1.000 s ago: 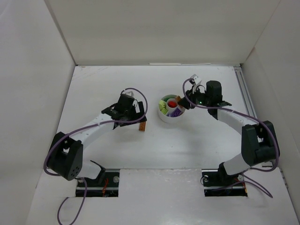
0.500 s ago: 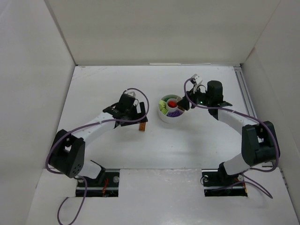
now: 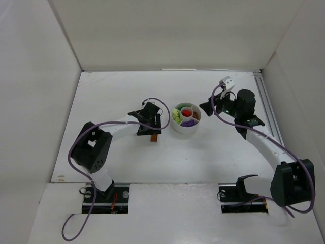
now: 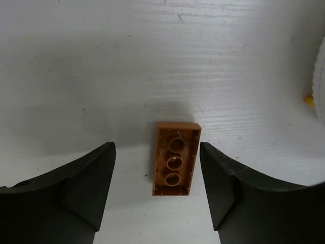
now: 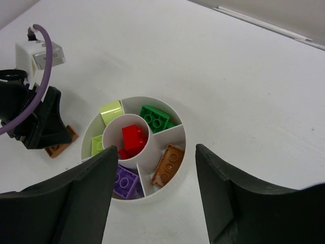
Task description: Sort the legos into containers by color
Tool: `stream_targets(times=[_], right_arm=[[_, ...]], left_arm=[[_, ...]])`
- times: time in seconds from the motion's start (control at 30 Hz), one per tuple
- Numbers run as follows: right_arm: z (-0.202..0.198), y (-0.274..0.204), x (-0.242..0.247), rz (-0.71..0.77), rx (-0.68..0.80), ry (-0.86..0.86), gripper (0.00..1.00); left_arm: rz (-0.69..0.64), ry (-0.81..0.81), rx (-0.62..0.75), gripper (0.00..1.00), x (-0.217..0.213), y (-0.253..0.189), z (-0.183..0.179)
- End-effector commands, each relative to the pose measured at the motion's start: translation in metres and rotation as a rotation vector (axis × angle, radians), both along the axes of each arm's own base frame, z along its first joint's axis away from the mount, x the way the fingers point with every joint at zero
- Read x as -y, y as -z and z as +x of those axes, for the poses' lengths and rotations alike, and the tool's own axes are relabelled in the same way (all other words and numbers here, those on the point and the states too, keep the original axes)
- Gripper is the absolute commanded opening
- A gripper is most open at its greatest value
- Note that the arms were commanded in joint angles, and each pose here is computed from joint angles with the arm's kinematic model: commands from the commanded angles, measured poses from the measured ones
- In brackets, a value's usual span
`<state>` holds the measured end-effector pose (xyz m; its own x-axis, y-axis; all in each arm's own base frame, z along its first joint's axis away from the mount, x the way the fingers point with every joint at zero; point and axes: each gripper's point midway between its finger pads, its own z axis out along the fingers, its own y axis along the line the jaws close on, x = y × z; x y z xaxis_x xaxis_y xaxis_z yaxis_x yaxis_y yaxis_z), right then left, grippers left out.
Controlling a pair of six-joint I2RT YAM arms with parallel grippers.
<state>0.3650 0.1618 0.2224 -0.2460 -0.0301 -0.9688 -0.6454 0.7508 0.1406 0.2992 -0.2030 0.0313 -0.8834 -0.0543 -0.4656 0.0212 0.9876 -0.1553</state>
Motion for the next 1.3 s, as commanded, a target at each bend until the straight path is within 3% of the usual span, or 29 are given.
stream_targets(times=[0.0,0.07,0.33,0.4,0.53,0.6,0.77,0.9,0.93,1.03,1.07,1.27], right_arm=[[-0.002,0.006,0.010,-0.008,-0.018,0.049,0.68],[-0.004,0.006,0.016,-0.009,-0.016,0.068,0.68],[-0.009,0.008,0.026,-0.027,-0.020,0.105,0.68],[-0.011,0.006,0.028,-0.030,-0.018,0.115,0.68],[-0.015,0.000,0.032,-0.026,-0.002,0.125,0.68],[-0.017,-0.001,0.034,-0.027,0.003,0.134,0.68],[-0.027,-0.014,0.036,-0.024,0.055,0.133,0.68],[-0.037,-0.031,0.041,-0.016,0.116,0.161,0.69],[-0.039,-0.032,0.044,-0.017,0.124,0.171,0.69],[-0.046,-0.044,0.058,0.005,0.165,0.252,0.69],[-0.048,-0.046,0.061,0.015,0.170,0.273,0.69],[-0.068,-0.076,0.087,0.065,0.266,0.419,0.70]], left_arm=[[0.077,-0.065,0.061,0.62,-0.006,-0.010,0.014],[0.096,-0.059,0.056,0.62,-0.003,-0.006,0.015],[0.179,-0.039,0.041,0.41,0.011,0.009,0.005],[0.205,-0.072,0.052,0.24,0.007,0.006,0.005],[0.160,-0.110,0.110,0.10,0.007,-0.021,0.010],[0.115,-0.116,0.156,0.10,0.011,-0.040,0.014],[-0.147,-0.020,0.355,0.10,0.044,-0.123,0.027],[-0.321,0.144,0.579,0.12,0.077,-0.183,0.039],[-0.380,0.169,0.688,0.14,0.086,-0.213,0.048],[-0.432,0.230,0.785,0.18,0.106,-0.229,0.061],[-0.480,0.248,0.851,0.18,0.117,-0.252,0.068],[-0.472,0.336,0.880,0.18,0.177,-0.247,0.100]])
